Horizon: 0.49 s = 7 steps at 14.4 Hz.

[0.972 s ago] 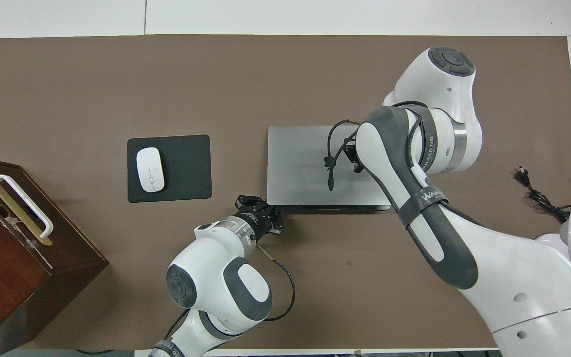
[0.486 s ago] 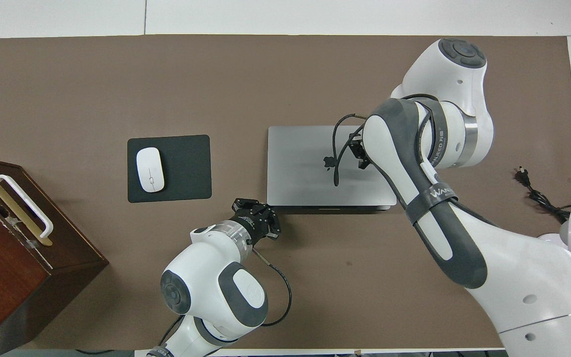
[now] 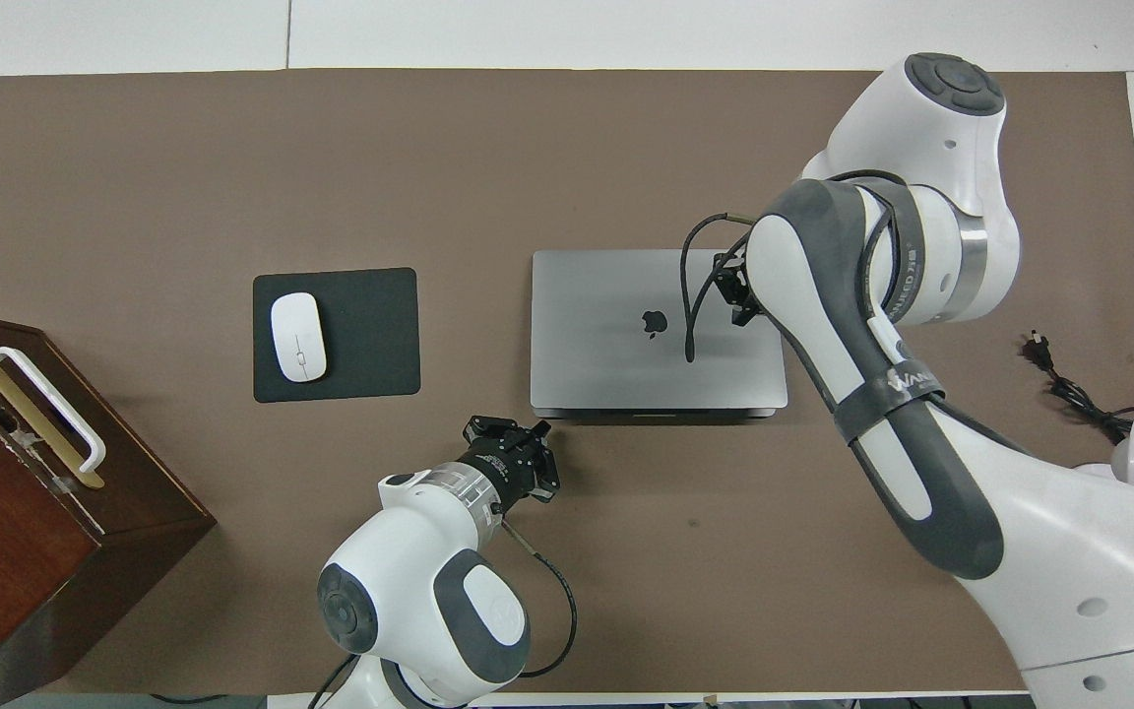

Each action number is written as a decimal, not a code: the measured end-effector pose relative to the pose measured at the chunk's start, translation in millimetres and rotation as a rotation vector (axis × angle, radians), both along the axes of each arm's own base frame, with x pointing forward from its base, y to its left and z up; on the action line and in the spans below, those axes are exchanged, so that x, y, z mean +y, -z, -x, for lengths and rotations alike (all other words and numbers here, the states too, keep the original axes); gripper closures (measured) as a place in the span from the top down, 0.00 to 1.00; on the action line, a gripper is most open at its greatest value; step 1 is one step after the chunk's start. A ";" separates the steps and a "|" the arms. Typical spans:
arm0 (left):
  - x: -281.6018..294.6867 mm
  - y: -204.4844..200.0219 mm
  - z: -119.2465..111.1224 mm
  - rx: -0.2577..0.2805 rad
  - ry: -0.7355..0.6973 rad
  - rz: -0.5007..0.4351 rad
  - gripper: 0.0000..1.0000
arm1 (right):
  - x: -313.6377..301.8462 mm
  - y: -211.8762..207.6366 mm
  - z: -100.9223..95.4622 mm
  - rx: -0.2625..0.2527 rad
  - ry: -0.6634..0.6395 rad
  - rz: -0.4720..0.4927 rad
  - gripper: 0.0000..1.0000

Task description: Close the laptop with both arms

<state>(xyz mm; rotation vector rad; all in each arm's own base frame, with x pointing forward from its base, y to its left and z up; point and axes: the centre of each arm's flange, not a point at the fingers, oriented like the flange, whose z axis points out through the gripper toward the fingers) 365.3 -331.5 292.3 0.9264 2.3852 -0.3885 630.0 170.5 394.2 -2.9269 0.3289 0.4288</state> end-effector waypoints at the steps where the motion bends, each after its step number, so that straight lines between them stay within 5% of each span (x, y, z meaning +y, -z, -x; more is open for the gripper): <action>1: 2.1 -0.1 0.7 -0.005 0.007 -0.006 0.01 | -6.8 -4.1 -1.1 -0.008 -0.009 0.001 0.01; 7: 40.6 -0.8 -27.8 -0.044 -0.015 -0.045 0.01 | -63.0 -39.8 -4.7 -0.072 -0.070 0.050 0.01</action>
